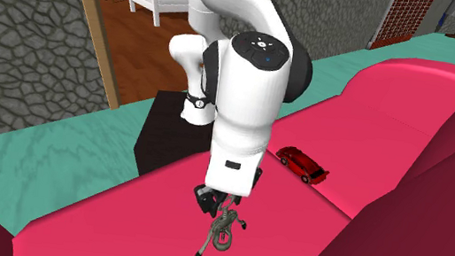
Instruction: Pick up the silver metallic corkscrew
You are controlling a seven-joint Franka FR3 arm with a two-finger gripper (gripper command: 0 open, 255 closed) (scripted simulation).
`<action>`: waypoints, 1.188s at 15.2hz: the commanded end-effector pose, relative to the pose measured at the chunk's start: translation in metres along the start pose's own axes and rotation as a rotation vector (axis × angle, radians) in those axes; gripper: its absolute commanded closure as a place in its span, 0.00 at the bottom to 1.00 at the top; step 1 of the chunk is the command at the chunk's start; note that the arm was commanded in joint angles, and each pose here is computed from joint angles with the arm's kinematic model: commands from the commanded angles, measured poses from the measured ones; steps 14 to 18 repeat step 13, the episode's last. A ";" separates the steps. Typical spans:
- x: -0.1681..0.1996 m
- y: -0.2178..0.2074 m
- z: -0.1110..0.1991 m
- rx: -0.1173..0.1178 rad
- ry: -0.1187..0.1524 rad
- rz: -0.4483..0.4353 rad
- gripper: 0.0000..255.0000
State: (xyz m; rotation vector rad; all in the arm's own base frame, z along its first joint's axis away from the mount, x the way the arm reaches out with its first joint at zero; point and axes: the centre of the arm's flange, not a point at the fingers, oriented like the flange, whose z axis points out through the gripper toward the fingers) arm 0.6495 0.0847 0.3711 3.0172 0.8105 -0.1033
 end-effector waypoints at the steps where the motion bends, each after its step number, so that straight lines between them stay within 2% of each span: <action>1: 0.000 -0.001 -0.010 0.000 0.000 0.000 1.00; 11: -0.004 -0.001 -0.063 0.000 0.000 0.000 1.00; 18: -0.004 -0.001 -0.064 0.000 0.000 0.000 1.00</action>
